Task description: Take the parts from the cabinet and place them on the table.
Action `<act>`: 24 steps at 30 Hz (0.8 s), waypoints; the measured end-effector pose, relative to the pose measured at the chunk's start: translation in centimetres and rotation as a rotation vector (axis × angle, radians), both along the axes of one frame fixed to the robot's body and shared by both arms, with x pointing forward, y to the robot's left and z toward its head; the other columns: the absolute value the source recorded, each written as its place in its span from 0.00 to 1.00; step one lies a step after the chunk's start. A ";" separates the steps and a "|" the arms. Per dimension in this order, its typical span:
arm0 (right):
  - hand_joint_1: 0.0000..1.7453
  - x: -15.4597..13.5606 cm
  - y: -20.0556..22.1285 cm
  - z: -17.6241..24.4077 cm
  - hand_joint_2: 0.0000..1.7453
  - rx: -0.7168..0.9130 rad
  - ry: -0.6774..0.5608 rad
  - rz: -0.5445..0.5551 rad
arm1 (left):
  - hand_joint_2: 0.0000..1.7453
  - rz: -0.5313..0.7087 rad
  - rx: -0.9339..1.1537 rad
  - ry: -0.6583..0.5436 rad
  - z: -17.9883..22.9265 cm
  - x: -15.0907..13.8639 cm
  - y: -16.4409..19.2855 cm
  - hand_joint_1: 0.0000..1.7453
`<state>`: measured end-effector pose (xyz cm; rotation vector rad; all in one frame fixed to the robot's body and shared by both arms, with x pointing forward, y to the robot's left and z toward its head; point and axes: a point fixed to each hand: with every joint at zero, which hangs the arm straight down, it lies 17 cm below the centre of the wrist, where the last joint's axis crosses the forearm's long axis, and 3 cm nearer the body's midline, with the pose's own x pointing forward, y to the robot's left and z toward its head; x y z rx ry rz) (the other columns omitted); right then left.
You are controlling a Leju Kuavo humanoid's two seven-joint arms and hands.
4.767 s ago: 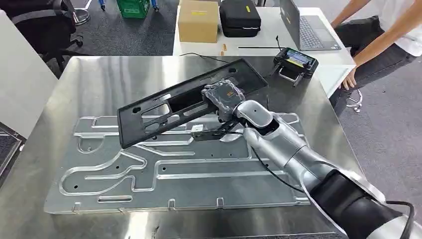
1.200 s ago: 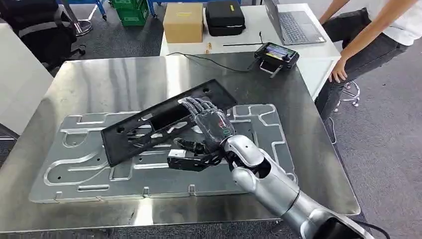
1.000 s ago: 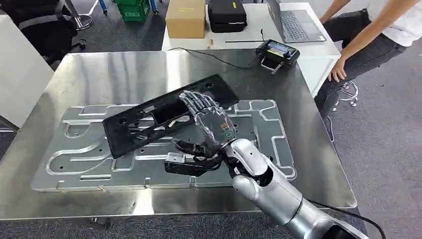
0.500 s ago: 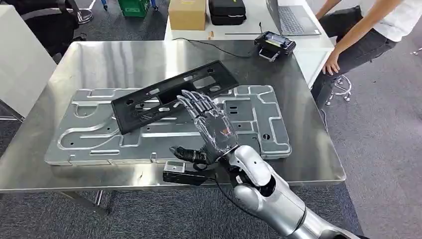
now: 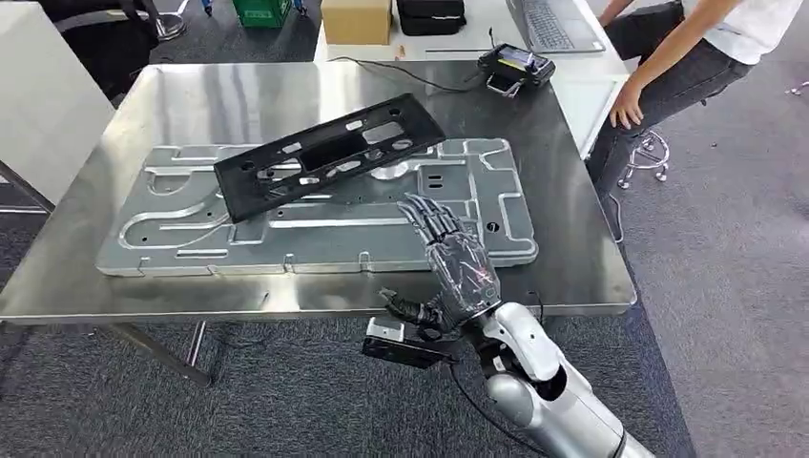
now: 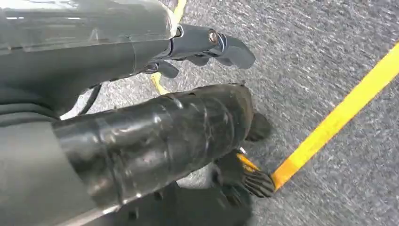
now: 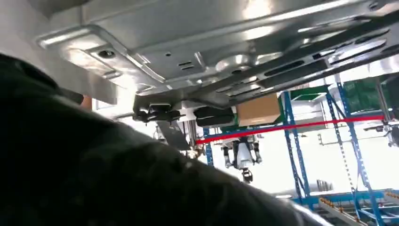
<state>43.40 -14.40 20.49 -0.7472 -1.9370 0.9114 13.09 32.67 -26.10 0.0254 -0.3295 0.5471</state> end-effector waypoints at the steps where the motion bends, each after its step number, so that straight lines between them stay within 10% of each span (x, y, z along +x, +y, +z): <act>1: 0.00 0.1 -0.3 -0.2 0.00 -0.001 0.014 -0.010 | 1.00 -0.001 -0.004 -0.003 0.0 0.2 -0.1 0.00; 24: 0.00 -5.7 -14.8 -24.5 0.00 -0.077 0.708 -0.301 | 1.00 0.096 -0.040 0.046 -0.2 0.5 0.7 0.00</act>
